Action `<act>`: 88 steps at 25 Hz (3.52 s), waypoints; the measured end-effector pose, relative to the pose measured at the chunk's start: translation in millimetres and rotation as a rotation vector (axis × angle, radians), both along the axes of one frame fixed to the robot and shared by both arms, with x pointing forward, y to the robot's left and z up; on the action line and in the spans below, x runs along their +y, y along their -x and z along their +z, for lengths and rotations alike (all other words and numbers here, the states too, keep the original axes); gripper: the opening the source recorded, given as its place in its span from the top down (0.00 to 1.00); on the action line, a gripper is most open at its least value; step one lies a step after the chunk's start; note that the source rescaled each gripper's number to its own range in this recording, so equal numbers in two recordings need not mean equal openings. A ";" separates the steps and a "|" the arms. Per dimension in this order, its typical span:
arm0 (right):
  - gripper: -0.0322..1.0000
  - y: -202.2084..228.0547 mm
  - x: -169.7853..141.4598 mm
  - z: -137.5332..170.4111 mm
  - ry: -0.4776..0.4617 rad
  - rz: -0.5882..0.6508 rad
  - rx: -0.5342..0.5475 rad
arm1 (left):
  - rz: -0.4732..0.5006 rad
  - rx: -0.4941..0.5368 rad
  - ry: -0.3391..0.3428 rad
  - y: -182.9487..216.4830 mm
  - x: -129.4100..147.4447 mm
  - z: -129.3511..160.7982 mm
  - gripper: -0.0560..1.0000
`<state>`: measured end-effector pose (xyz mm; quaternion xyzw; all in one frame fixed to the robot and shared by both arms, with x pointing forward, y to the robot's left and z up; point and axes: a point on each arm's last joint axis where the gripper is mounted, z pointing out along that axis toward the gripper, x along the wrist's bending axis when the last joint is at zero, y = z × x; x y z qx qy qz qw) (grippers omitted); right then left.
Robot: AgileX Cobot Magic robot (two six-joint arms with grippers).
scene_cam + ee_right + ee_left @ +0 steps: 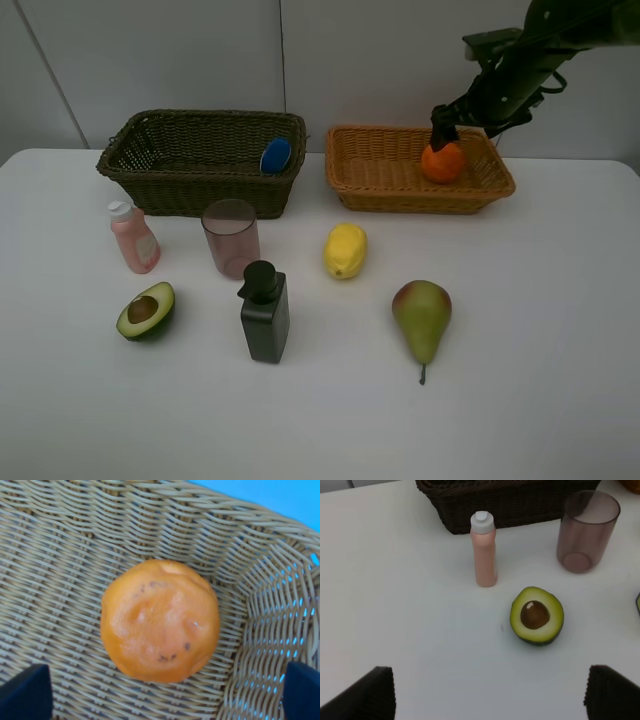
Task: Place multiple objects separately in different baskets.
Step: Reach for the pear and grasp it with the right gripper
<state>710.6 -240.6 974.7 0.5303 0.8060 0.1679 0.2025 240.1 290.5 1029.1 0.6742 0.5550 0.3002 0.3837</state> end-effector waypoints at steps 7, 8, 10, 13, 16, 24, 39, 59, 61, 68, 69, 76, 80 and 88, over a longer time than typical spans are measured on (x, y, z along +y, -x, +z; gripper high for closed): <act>0.02 12.7 6.0 -4.5 -0.089 -0.030 0.156 | 0.000 0.000 0.000 0.0 0.0 0.0 0.00; 0.02 14.3 7.7 -4.3 -0.107 -0.034 0.174 | 0.000 0.000 0.000 0.0 0.0 0.0 0.00; 0.01 17.7 9.7 -3.3 -0.116 -0.032 0.203 | 0.000 0.000 0.000 0.0 0.0 0.0 0.00; 0.01 23.3 18.0 5.4 -0.107 -0.024 0.213 | 0.000 0.000 0.000 0.0 0.0 0.0 0.00; 0.01 30.0 30.6 21.9 -0.090 -0.034 0.183 | 0.000 0.000 0.000 0.0 0.0 0.0 0.00; 0.00 59.0 58.6 57.9 -0.025 -0.051 0.203 | 0.000 0.000 0.000 0.0 0.0 0.0 0.00; 0.00 153.1 80.5 54.5 -0.077 -0.091 0.226 | 0.000 0.000 0.000 0.0 0.0 0.0 0.00; 0.00 200.2 85.8 -25.7 -0.160 -0.200 0.279 | 0.000 0.000 0.000 0.0 0.0 0.0 0.00; 0.00 202.4 85.2 -29.0 -0.170 -0.209 0.283 | 0.000 0.000 0.000 0.0 0.0 0.0 0.00; 0.00 200.8 86.5 -54.1 -0.143 -0.234 0.340 | 0.000 0.000 0.000 0.0 0.0 0.0 0.00; 0.00 200.5 86.7 -56.8 -0.140 -0.236 0.346 | 0.000 0.000 0.000 0.0 0.0 0.0 0.00; 0.00 200.6 87.9 -67.8 -0.135 -0.256 0.384 | 0.000 0.000 0.000 0.0 0.0 0.0 0.00; 0.00 201.2 87.6 -67.9 -0.131 -0.258 0.390 | 0.000 0.000 0.000 0.0 0.0 0.0 0.00; 0.00 203.1 86.6 -68.3 -0.118 -0.261 0.410 | 0.000 0.000 0.000 0.0 0.0 0.0 0.00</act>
